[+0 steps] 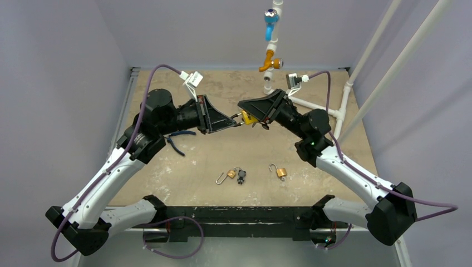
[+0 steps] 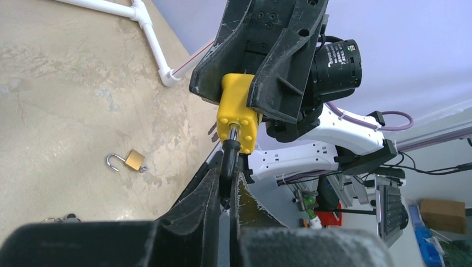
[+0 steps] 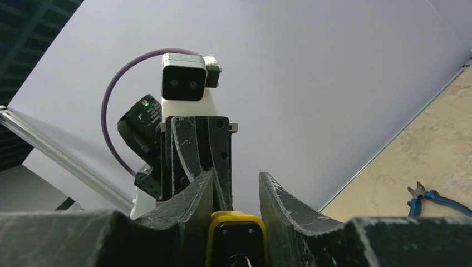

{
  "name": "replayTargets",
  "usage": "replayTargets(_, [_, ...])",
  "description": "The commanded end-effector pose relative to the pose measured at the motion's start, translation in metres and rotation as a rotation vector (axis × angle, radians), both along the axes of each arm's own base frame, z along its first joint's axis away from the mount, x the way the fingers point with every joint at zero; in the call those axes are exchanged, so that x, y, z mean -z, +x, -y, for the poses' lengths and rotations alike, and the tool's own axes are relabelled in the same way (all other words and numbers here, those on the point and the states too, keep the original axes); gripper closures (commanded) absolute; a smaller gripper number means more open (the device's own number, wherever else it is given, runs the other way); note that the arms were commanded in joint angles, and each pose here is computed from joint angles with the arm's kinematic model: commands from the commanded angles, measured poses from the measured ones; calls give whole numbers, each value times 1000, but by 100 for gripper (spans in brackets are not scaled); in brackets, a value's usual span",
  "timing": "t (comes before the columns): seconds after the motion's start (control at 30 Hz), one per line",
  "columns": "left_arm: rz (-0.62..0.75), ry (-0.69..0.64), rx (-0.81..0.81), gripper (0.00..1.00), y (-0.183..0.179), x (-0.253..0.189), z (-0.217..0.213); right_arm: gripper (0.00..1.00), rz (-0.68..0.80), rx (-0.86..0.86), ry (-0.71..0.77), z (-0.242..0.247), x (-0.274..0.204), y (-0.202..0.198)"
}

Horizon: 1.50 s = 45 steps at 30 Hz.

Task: Lock with the key
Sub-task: Lock the lock.

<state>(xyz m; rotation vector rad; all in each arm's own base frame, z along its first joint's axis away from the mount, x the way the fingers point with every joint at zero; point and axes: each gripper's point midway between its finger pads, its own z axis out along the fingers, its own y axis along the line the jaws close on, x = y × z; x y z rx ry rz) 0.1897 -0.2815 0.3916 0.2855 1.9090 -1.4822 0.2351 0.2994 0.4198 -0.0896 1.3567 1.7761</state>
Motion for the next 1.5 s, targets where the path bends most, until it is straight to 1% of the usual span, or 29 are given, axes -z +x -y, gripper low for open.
replayTargets(0.0, [71,-12,-18,100,3,-12,-4,71,122,-6,39,4,-31,-14])
replayTargets(0.03, [93,-1,-24,100,3,-15,-7,54,135,-14,28,3,-30,-16])
replayTargets(0.07, [111,13,-26,100,1,-17,-9,39,145,-28,6,1,-27,-18])
replayTargets(0.1, [133,27,-24,100,-2,-20,-13,26,150,-32,-11,1,-25,-19])
replayTargets(0.13, [152,39,-22,100,-5,-23,-16,17,156,-24,-30,2,-23,-19])
replayTargets(0.2, [190,61,-12,100,-15,-27,-23,4,179,3,-52,8,-21,-20])
replayTargets(0.23, [201,80,-8,100,-21,-27,-28,2,199,16,-58,12,-21,-21])
replayTargets(0.4, [250,102,58,100,-48,-37,-41,1,345,-11,-113,19,-20,-38])
replayTargets(0.5, [269,88,108,100,-64,-47,-44,1,458,-107,-139,15,-16,-57])
replayTargets(0.6, [284,80,137,100,-75,-55,-48,1,553,-192,-132,14,-19,-76])
replayTargets(0.77, [275,71,180,100,-83,-59,-47,3,644,-251,-136,16,-31,-92])
replayTargets(0.9, [268,64,191,100,-84,-60,-45,6,671,-291,-138,12,-37,-102])
replayTargets(1.03, [267,52,199,100,-83,-61,-43,8,694,-311,-184,-4,-36,-111])
replayTargets(1.13, [269,45,205,100,-83,-63,-42,11,694,-299,-217,-11,-33,-109])
replayTargets(1.33, [280,36,209,100,-86,-67,-43,15,668,-275,-229,-13,-28,-102])
replayTargets(1.47, [277,35,207,100,-86,-67,-43,20,662,-280,-234,-13,-25,-102])
